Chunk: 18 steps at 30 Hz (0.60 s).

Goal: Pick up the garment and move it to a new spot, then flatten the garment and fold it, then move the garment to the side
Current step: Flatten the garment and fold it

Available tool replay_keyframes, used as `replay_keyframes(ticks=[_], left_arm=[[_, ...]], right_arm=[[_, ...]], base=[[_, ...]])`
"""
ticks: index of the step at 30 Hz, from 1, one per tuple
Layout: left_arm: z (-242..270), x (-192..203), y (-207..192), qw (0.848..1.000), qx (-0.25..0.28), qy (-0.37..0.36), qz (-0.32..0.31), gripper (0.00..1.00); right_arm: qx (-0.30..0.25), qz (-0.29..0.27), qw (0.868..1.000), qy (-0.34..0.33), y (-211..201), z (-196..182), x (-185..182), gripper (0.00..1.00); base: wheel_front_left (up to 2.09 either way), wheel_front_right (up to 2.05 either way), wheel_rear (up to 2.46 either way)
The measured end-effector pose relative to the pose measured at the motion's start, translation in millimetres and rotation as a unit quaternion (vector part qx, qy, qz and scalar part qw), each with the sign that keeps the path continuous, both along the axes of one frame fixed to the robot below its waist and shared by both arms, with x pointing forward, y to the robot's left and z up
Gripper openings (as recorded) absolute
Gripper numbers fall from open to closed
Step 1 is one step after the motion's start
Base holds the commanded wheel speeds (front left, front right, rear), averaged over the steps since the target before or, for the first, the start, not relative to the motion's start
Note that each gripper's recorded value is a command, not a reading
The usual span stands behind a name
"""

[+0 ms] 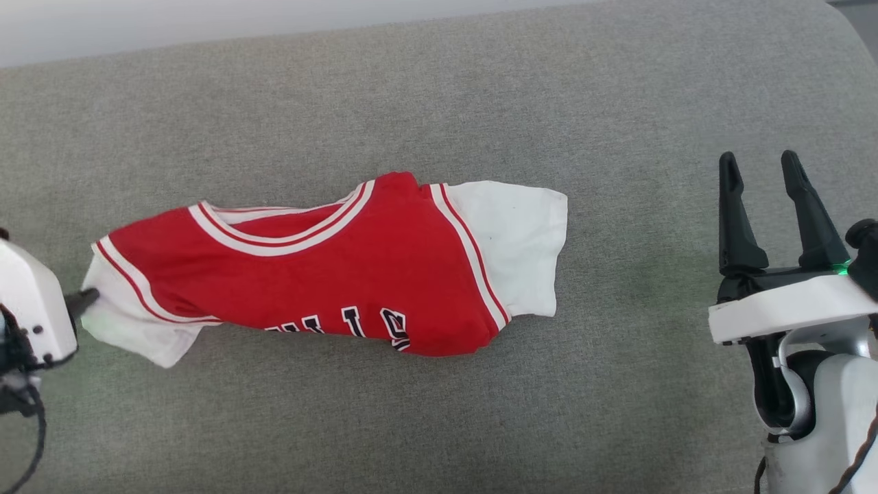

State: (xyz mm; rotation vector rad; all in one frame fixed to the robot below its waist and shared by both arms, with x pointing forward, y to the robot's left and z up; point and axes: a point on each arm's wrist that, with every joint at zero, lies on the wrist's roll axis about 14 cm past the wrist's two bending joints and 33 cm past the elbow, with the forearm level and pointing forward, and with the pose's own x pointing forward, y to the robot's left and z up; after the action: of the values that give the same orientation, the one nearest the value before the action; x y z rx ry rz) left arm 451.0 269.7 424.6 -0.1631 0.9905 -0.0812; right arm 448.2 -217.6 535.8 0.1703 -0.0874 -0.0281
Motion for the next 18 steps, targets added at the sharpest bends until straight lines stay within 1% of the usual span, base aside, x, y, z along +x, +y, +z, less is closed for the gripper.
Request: replay_keyframes(ticks=[2, 3, 8, 14, 18], left_arm=[[-5.5, -2.6, 0.3, 1.000, -0.001, -0.002, 0.001, 0.48], [-6.3, -2.4, 0.0, 1.000, -0.003, -0.005, 0.002, 1.00], [-7.0, 1.5, -1.2, 1.000, -0.012, -0.003, 0.008, 1.00], [-22.8, -2.7, 1.6, 0.999, -0.005, 0.049, 0.021, 1.00], [-31.6, -2.4, 5.4, 0.998, 0.001, 0.063, 0.030, 1.00]], right_arm=[[0.000, 0.002, 1.000, 0.001, 1.3, -0.5, 0.3, 1.00], [0.001, 0.003, 1.000, 0.001, 1.9, -0.6, 0.4, 1.00], [0.001, 0.006, 1.000, 0.005, 3.4, -0.6, 1.4, 1.00], [-0.001, 0.008, 1.000, 0.011, 4.0, -2.1, 3.6, 1.00], [-0.002, 0.010, 1.000, 0.025, 5.1, -8.0, 5.0, 1.00]], base=[[0.00, 0.00, 0.00], [0.00, 0.00, 0.00], [0.00, 0.00, 0.00], [0.00, 0.00, 0.00], [0.00, 0.00, 0.00]])
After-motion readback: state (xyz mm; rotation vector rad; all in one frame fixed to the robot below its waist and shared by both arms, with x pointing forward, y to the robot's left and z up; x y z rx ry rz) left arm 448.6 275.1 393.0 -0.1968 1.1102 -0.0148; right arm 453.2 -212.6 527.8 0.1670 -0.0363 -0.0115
